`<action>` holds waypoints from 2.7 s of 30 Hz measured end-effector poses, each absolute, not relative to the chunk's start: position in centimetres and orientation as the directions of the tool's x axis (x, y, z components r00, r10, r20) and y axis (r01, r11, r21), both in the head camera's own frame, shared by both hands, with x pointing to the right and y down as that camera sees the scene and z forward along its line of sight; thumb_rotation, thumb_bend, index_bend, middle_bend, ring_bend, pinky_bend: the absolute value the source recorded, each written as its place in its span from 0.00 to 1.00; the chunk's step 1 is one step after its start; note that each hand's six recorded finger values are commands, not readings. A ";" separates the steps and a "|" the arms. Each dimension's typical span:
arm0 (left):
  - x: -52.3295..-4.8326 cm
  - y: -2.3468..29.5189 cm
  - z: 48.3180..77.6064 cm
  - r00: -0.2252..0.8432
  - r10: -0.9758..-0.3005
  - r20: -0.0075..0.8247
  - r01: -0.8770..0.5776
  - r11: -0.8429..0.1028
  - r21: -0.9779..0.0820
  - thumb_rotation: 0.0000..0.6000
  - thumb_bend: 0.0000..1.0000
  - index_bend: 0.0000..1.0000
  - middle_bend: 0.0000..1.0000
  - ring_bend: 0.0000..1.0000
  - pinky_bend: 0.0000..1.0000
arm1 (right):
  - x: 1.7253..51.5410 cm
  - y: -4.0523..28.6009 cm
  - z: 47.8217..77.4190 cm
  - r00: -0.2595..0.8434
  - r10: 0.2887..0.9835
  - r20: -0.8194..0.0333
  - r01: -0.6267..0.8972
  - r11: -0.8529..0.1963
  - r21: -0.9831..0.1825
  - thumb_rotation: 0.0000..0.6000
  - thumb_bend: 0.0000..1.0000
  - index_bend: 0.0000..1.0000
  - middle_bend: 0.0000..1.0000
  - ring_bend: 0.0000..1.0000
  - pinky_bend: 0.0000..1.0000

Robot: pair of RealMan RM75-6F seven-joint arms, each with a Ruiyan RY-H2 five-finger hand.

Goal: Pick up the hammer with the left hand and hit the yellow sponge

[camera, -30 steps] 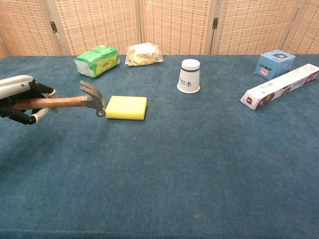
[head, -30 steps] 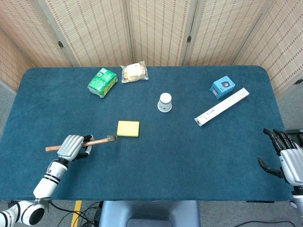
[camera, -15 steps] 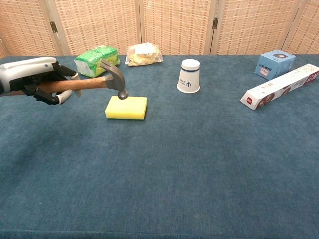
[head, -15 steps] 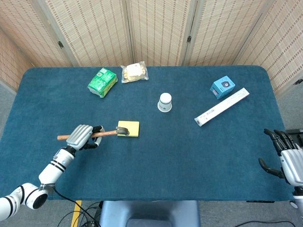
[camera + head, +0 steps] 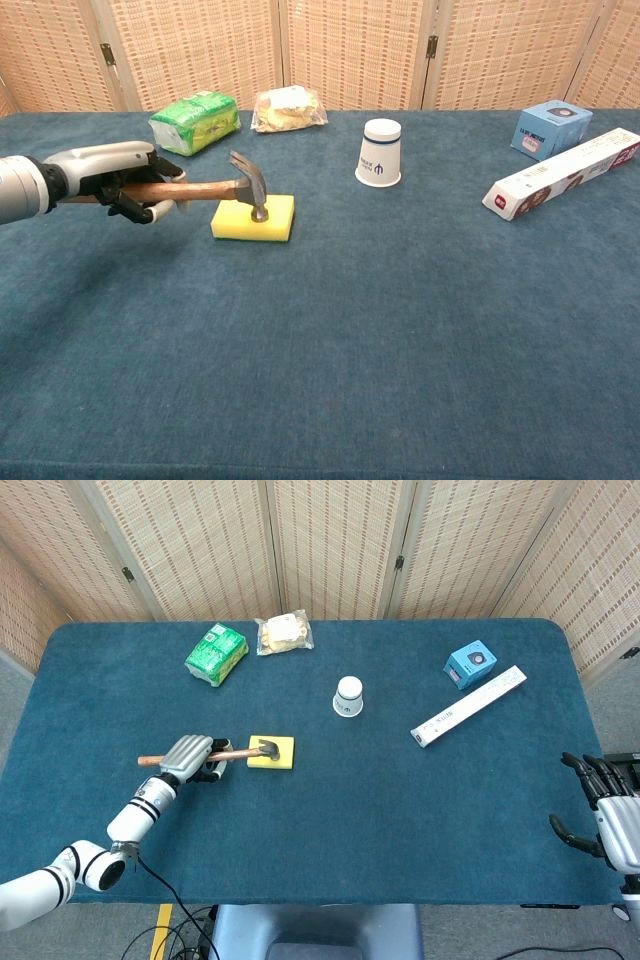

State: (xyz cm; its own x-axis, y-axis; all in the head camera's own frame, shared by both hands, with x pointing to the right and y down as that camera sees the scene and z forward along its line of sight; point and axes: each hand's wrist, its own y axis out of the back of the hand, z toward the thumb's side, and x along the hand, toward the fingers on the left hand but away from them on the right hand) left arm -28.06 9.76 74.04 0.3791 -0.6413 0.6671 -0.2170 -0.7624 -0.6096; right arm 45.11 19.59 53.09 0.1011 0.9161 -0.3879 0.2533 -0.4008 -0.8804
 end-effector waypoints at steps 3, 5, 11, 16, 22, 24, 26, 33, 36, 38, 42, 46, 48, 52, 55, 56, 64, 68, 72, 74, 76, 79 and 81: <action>-28.4 9.8 74.9 0.351 -0.636 0.687 -0.222 -0.770 -0.598 1.00 0.72 0.70 0.76 0.64 0.85 | 45.2 19.7 53.0 0.098 0.918 -0.385 0.255 -0.397 -0.882 1.00 0.25 0.00 0.17 0.09 0.09; -28.5 9.8 74.8 0.347 -0.638 0.687 -0.249 -0.769 -0.589 1.00 0.72 0.70 0.76 0.64 0.85 | 45.3 19.7 52.9 0.096 0.919 -0.382 0.256 -0.393 -0.883 1.00 0.25 0.00 0.17 0.09 0.09; -29.3 9.4 72.8 0.355 -0.673 0.649 -0.315 -0.740 -0.595 1.00 0.72 0.71 0.76 0.64 0.85 | 45.4 19.8 53.0 0.093 0.919 -0.384 0.258 -0.394 -0.882 1.00 0.25 0.00 0.17 0.09 0.09; -30.3 9.9 71.4 0.366 -0.692 0.622 -0.336 -0.722 -0.605 1.00 0.72 0.71 0.77 0.65 0.85 | 45.3 19.7 53.2 0.098 0.918 -0.385 0.258 -0.397 -0.881 1.00 0.25 0.00 0.17 0.09 0.09; -31.1 10.7 71.4 0.354 -0.691 0.629 -0.335 -0.722 -0.605 1.00 0.72 0.71 0.77 0.65 0.85 | 45.3 19.5 53.3 0.100 0.917 -0.386 0.257 -0.399 -0.880 1.00 0.25 0.00 0.17 0.09 0.09; -31.2 10.7 71.9 0.345 -0.683 0.644 -0.323 -0.730 -0.603 1.00 0.72 0.71 0.77 0.65 0.85 | 45.3 19.5 53.3 0.100 0.917 -0.387 0.257 -0.400 -0.880 1.00 0.25 0.00 0.17 0.09 0.09; -31.2 10.6 72.5 0.332 -0.677 0.656 -0.307 -0.736 -0.603 1.00 0.72 0.71 0.77 0.65 0.85 | 45.4 19.6 53.3 0.098 0.917 -0.387 0.259 -0.399 -0.880 1.00 0.25 0.00 0.17 0.09 0.09; -30.7 10.5 74.3 0.309 -0.640 0.703 -0.202 -0.767 -0.610 1.00 0.72 0.71 0.77 0.65 0.85 | 45.8 19.8 53.2 0.086 0.918 -0.386 0.260 -0.395 -0.881 1.00 0.25 0.00 0.18 0.09 0.09; -30.5 10.5 74.6 0.300 -0.635 0.712 -0.169 -0.770 -0.616 1.00 0.72 0.71 0.77 0.65 0.85 | 45.8 19.9 53.1 0.084 0.920 -0.384 0.262 -0.392 -0.882 1.00 0.25 0.00 0.17 0.09 0.09; -30.4 10.4 74.4 0.299 -0.637 0.710 -0.173 -0.768 -0.617 1.00 0.72 0.71 0.77 0.65 0.85 | 45.9 19.9 53.0 0.084 0.921 -0.381 0.263 -0.389 -0.883 1.00 0.25 0.00 0.17 0.09 0.09; -30.6 9.8 73.2 0.300 -0.651 0.698 -0.215 -0.758 -0.615 1.00 0.72 0.71 0.77 0.66 0.85 | 45.8 19.9 53.0 0.086 0.921 -0.380 0.264 -0.389 -0.883 1.00 0.25 0.00 0.17 0.09 0.09; -30.9 9.2 71.9 0.303 -0.657 0.690 -0.233 -0.754 -0.614 1.00 0.72 0.71 0.78 0.66 0.85 | 45.8 19.9 53.2 0.089 0.919 -0.383 0.266 -0.392 -0.881 1.00 0.25 0.00 0.17 0.09 0.09; -30.9 9.2 71.7 0.307 -0.648 0.697 -0.237 -0.761 -0.604 1.00 0.72 0.71 0.78 0.66 0.85 | 45.7 19.9 53.3 0.091 0.919 -0.384 0.267 -0.394 -0.879 1.00 0.25 0.00 0.17 0.09 0.09; -30.5 9.7 72.3 0.312 -0.619 0.721 -0.231 -0.785 -0.575 1.00 0.72 0.71 0.78 0.66 0.85 | 45.8 19.8 53.5 0.088 0.917 -0.390 0.265 -0.399 -0.878 1.00 0.25 0.00 0.17 0.09 0.09; -30.0 10.2 73.2 0.312 -0.593 0.742 -0.225 -0.805 -0.549 1.00 0.72 0.71 0.78 0.66 0.85 | 45.9 19.9 53.5 0.083 0.917 -0.391 0.265 -0.398 -0.878 1.00 0.25 0.00 0.17 0.09 0.09; -29.9 10.3 73.6 0.311 -0.582 0.751 -0.221 -0.813 -0.538 1.00 0.72 0.71 0.78 0.66 0.85 | 46.0 19.9 53.5 0.081 0.917 -0.391 0.264 -0.398 -0.878 1.00 0.25 0.00 0.17 0.09 0.09; -29.9 10.3 75.3 0.280 -0.538 0.795 -0.222 -0.842 -0.491 1.00 0.72 0.70 0.78 0.66 0.85 | 46.3 20.1 53.3 0.070 0.919 -0.388 0.266 -0.392 -0.881 1.00 0.25 0.00 0.17 0.09 0.09; -30.0 10.1 73.6 0.306 -0.566 0.766 -0.250 -0.824 -0.509 1.00 0.72 0.70 0.78 0.66 0.85 | 46.3 20.2 53.2 0.071 0.920 -0.385 0.269 -0.389 -0.881 1.00 0.25 0.00 0.17 0.09 0.09; -30.5 10.4 71.4 0.337 -0.588 0.735 -0.275 -0.809 -0.520 1.00 0.72 0.70 0.78 0.66 0.85 | 46.1 20.2 53.3 0.081 0.920 -0.383 0.272 -0.391 -0.880 1.00 0.25 0.00 0.17 0.09 0.09; -30.8 10.8 70.5 0.353 -0.590 0.726 -0.279 -0.807 -0.520 1.00 0.72 0.70 0.78 0.66 0.85 | 46.0 20.1 53.3 0.087 0.920 -0.382 0.272 -0.391 -0.879 1.00 0.25 0.00 0.17 0.09 0.09; -31.0 11.3 69.9 0.367 -0.583 0.724 -0.274 -0.812 -0.515 1.00 0.72 0.70 0.78 0.66 0.85 | 45.9 20.1 53.3 0.089 0.920 -0.382 0.273 -0.391 -0.879 1.00 0.25 0.00 0.17 0.09 0.09; -30.9 12.6 69.6 0.395 -0.555 0.732 -0.250 -0.832 -0.496 1.00 0.72 0.69 0.78 0.66 0.85 | 45.9 20.1 53.3 0.093 0.919 -0.383 0.272 -0.393 -0.878 1.00 0.25 0.00 0.17 0.09 0.09; -30.9 13.5 69.7 0.411 -0.528 0.743 -0.218 -0.848 -0.482 1.00 0.72 0.69 0.78 0.66 0.85 | 45.8 20.1 53.3 0.094 0.919 -0.382 0.273 -0.393 -0.878 1.00 0.25 0.00 0.17 0.09 0.09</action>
